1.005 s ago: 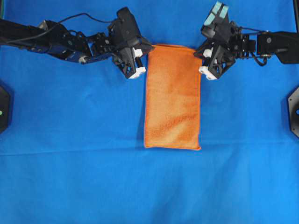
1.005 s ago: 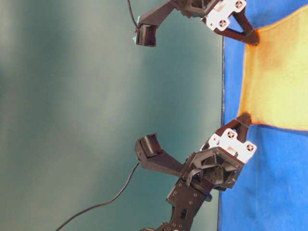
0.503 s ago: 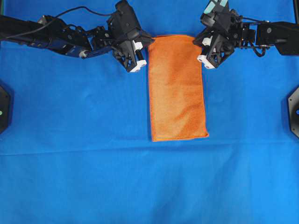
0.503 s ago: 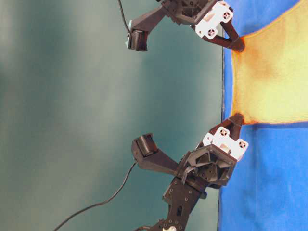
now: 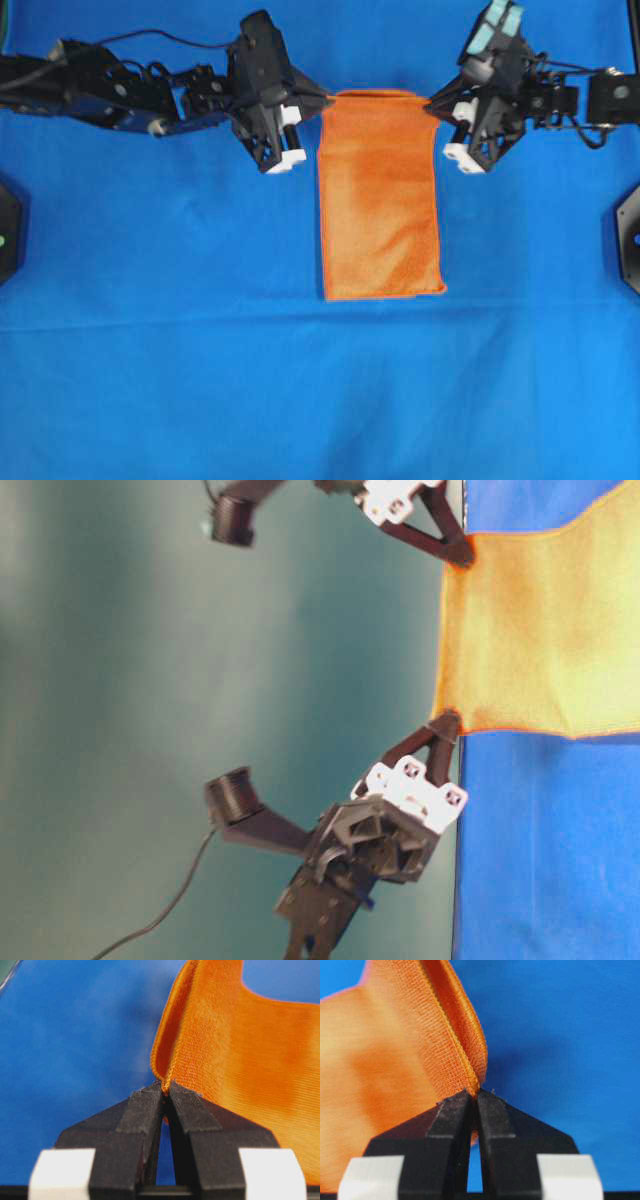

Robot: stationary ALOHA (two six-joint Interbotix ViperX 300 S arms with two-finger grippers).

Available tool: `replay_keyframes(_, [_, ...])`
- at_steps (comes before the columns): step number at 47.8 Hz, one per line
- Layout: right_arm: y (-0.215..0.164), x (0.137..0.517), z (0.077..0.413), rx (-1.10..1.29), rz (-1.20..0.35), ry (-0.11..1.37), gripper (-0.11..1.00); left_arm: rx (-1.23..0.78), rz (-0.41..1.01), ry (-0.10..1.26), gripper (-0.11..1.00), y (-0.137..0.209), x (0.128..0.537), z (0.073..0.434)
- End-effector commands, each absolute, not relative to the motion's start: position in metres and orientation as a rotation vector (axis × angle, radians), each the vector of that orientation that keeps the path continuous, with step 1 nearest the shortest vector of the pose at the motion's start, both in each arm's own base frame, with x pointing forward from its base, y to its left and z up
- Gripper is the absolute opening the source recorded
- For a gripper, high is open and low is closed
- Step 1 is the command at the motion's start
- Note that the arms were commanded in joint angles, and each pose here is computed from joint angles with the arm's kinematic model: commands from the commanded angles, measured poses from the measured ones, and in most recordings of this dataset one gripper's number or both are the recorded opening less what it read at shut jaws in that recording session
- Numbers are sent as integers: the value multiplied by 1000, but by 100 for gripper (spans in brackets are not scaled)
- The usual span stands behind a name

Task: Fold the orange towel.
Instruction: 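Pull the top corners down over the bottom half, folding again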

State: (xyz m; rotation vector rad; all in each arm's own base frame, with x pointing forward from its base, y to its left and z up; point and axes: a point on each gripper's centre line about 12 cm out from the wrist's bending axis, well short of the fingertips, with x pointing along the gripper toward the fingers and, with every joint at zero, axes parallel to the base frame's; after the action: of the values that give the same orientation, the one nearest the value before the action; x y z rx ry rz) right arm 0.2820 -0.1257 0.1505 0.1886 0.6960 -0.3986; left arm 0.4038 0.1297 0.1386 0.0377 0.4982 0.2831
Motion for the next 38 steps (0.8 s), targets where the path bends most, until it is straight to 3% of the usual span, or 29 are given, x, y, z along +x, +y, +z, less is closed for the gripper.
replay_keyframes(1, [-111, 281, 167, 184, -374, 655, 3, 60, 251, 441, 1, 114, 403, 166])
replay_keyframes(24, [-21, 276, 162, 224, -169, 722, 3, 88, 7, 470, 1, 10, 402, 161])
replay_keyframes(38, [5, 278, 147, 252, -115, 787, 3, 104, -72, 548, 1, -22, 403, 134])
